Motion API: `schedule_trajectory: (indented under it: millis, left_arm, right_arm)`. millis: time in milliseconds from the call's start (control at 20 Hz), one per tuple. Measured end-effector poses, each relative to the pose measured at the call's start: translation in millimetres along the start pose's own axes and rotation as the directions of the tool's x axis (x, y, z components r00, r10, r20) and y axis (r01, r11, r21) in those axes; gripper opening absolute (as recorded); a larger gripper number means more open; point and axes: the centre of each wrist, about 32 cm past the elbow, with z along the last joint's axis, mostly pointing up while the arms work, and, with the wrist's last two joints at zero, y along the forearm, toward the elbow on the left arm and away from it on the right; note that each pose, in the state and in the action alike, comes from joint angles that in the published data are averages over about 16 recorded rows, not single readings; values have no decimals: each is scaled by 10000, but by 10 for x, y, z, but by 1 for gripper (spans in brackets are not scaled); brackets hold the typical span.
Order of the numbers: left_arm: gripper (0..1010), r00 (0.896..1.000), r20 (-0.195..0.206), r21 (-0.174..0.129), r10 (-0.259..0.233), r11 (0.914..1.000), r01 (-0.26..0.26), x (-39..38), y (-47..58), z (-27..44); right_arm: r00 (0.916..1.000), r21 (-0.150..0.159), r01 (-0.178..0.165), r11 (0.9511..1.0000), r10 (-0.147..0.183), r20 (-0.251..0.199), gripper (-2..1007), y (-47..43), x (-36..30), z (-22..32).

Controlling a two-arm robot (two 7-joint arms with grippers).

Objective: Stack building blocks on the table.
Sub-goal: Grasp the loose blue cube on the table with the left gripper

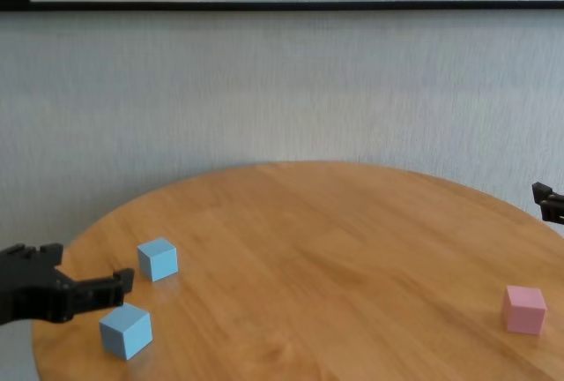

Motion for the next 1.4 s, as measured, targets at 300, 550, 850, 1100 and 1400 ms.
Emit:
schedule_trajectory:
  millis: [300,550,850,1100,1400]
  left_arm:
    - [1000,9988,197,254,-459,9986,454,-26,-10,-66]
    - [1000,9978,207,379,-628,9974,620,-24,-29,-86]
    - [1000,9977,12,453,-682,9966,681,-26,-57,-87]
    - [1000,9967,-114,460,-809,9956,814,-33,-63,-80]
    - [1000,9945,-61,485,-1047,9933,1049,-43,-65,-91]
  right_arm:
    - [10000,0,0,10000,0,0,1005,0,0,0]
    - [10000,0,0,10000,0,0,1005,0,0,0]
    - [10000,0,0,10000,0,0,1005,0,0,0]
    - [10000,0,0,10000,0,0,1005,0,0,0]
    - [10000,0,0,10000,0,0,1005,0,0,0]
